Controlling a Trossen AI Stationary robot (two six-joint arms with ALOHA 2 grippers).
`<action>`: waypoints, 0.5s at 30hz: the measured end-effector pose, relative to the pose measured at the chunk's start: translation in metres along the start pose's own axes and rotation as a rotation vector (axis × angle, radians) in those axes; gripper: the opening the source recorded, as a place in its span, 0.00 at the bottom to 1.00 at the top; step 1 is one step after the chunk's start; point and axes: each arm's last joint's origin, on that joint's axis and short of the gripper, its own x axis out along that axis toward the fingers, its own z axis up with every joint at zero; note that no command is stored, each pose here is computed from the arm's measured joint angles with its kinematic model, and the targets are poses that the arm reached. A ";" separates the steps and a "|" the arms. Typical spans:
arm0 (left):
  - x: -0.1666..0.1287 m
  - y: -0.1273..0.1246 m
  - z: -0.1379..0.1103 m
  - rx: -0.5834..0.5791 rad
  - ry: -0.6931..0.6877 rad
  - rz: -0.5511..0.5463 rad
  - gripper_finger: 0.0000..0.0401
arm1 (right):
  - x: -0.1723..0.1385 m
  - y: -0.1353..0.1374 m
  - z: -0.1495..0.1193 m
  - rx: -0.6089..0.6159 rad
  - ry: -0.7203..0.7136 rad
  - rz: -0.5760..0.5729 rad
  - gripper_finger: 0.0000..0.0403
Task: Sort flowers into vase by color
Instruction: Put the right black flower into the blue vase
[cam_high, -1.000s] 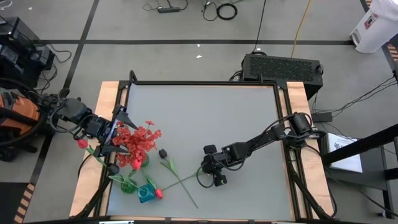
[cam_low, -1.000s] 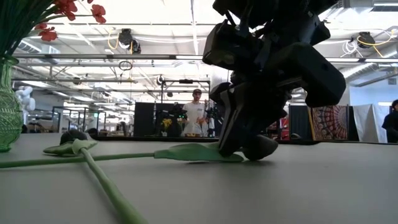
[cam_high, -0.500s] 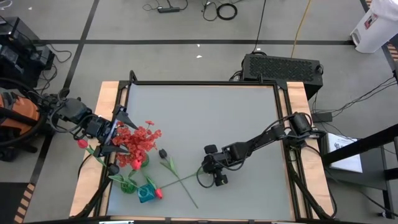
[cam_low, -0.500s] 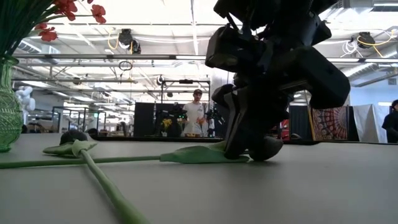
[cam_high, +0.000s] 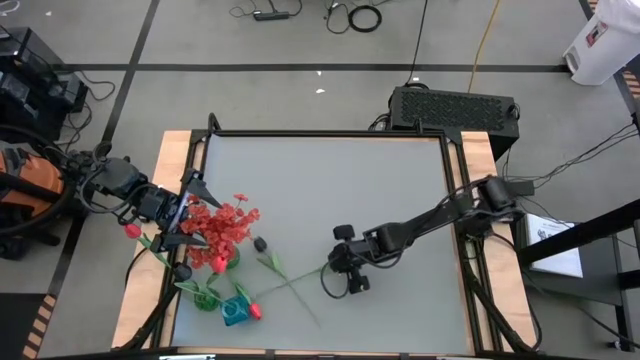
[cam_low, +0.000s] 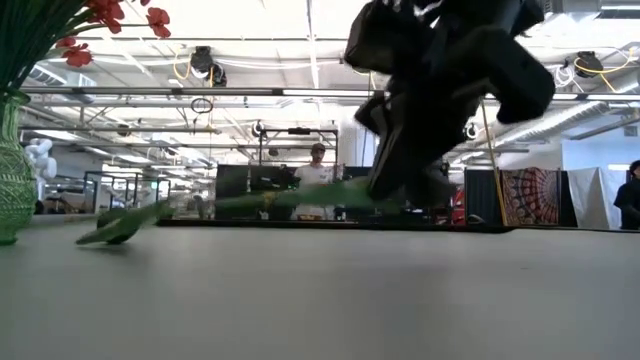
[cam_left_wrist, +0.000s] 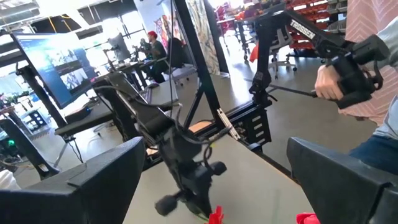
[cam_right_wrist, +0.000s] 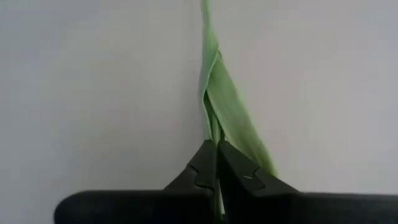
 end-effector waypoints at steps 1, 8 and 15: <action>0.000 0.000 0.000 0.000 -0.001 0.000 0.99 | -0.006 -0.001 0.000 0.003 0.008 -0.020 0.00; 0.000 0.000 0.000 0.000 -0.001 0.000 0.99 | -0.041 -0.007 -0.007 0.055 0.095 -0.152 0.00; 0.000 0.000 0.000 0.000 -0.001 0.001 0.99 | -0.070 -0.012 -0.020 0.140 0.199 -0.250 0.00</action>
